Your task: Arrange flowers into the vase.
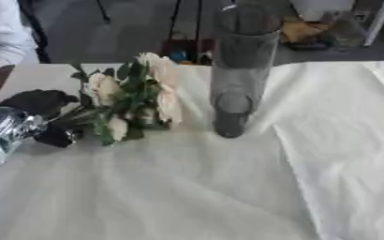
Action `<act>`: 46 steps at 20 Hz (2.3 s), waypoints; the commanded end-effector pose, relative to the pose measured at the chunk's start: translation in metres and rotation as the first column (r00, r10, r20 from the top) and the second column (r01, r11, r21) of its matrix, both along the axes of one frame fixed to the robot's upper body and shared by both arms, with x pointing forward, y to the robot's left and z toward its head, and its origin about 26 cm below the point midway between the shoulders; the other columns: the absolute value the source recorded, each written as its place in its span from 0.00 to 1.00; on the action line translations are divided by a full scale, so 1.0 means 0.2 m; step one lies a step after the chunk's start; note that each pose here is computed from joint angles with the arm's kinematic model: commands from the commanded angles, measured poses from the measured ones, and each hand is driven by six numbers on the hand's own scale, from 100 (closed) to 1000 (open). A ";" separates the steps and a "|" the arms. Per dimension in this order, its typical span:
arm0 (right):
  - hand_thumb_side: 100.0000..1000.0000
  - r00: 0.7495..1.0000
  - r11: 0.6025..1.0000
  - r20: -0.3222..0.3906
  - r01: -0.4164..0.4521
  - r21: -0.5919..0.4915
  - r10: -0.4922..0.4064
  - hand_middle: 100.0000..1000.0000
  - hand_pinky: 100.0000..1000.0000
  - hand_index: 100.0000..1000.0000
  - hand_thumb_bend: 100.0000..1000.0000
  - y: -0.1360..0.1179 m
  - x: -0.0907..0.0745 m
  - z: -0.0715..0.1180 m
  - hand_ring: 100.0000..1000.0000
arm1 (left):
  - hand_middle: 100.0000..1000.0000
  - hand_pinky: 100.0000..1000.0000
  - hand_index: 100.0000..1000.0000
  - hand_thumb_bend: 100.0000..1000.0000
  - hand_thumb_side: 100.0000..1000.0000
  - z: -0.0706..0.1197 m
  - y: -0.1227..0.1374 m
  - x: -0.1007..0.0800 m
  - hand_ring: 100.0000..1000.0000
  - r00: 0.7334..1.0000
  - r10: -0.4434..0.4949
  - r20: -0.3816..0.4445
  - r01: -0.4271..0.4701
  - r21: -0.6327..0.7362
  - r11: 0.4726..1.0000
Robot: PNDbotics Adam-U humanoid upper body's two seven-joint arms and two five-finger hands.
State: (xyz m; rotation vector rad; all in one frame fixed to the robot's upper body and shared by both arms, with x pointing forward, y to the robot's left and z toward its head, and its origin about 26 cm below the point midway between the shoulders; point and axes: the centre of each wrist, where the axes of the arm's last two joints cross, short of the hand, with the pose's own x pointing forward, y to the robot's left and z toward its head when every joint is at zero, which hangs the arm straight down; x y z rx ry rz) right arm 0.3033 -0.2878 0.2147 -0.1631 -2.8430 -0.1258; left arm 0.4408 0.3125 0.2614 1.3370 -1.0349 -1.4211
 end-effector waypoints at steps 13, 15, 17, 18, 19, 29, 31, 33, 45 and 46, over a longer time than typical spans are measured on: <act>1.00 0.999 1.000 0.031 -0.011 -0.012 0.011 0.66 0.82 0.89 0.00 0.00 -0.01 0.04 0.81 | 0.78 0.48 0.91 0.12 0.52 0.06 0.02 0.02 0.72 0.999 0.015 -0.034 -0.016 -0.031 0.999; 1.00 0.999 1.000 0.032 -0.011 -0.013 0.012 0.66 0.83 0.89 0.00 0.00 -0.01 0.04 0.81 | 0.78 0.45 0.90 0.11 0.52 0.06 0.01 0.02 0.70 0.999 0.014 -0.035 -0.015 -0.036 0.999; 1.00 0.999 1.000 0.031 -0.011 -0.013 0.011 0.66 0.83 0.89 0.00 0.00 -0.01 0.04 0.81 | 0.77 0.44 0.89 0.11 0.52 0.05 0.01 0.02 0.68 0.999 0.014 -0.037 -0.016 -0.041 0.999; 1.00 0.999 1.000 0.031 -0.011 -0.013 0.011 0.66 0.83 0.89 0.00 0.00 -0.01 0.04 0.81 | 0.75 0.42 0.88 0.11 0.51 0.05 0.01 0.02 0.65 0.999 0.014 -0.040 -0.015 -0.043 0.999; 1.00 0.999 1.000 0.031 -0.011 -0.013 0.011 0.66 0.83 0.89 0.00 0.00 -0.01 0.04 0.81 | 0.73 0.39 0.86 0.10 0.51 0.05 0.01 0.02 0.62 0.999 0.013 -0.042 -0.015 -0.046 0.999; 1.00 1.000 1.000 0.024 -0.014 -0.017 0.014 0.66 0.84 0.89 0.00 0.01 -0.01 0.04 0.81 | 0.54 0.25 0.72 0.07 0.49 0.05 -0.01 0.03 0.39 0.999 0.015 -0.046 -0.017 -0.052 0.998; 1.00 1.000 1.000 0.023 -0.014 -0.018 0.014 0.66 0.84 0.89 0.00 0.01 -0.01 0.04 0.81 | 0.54 0.24 0.72 0.01 0.44 0.05 -0.01 0.03 0.39 0.999 0.015 -0.048 -0.017 -0.052 0.998; 1.00 1.000 1.000 0.022 -0.014 -0.017 0.014 0.66 0.84 0.89 0.00 0.01 -0.01 0.04 0.81 | 0.52 0.21 0.71 0.00 0.42 0.06 -0.01 0.03 0.36 0.999 0.018 -0.048 -0.021 -0.051 0.998; 1.00 1.000 1.000 0.022 -0.011 -0.013 0.011 0.66 0.84 0.89 0.00 0.00 -0.01 0.04 0.81 | 0.42 0.00 0.62 0.00 0.32 0.05 -0.02 0.03 0.24 0.998 0.029 -0.056 -0.033 -0.058 0.998; 1.00 1.000 1.000 0.023 -0.010 -0.013 0.011 0.66 0.84 0.89 0.00 0.00 -0.01 0.04 0.81 | 0.39 0.00 0.60 0.00 0.33 0.05 -0.02 0.03 0.21 0.998 0.031 -0.057 -0.034 -0.061 0.998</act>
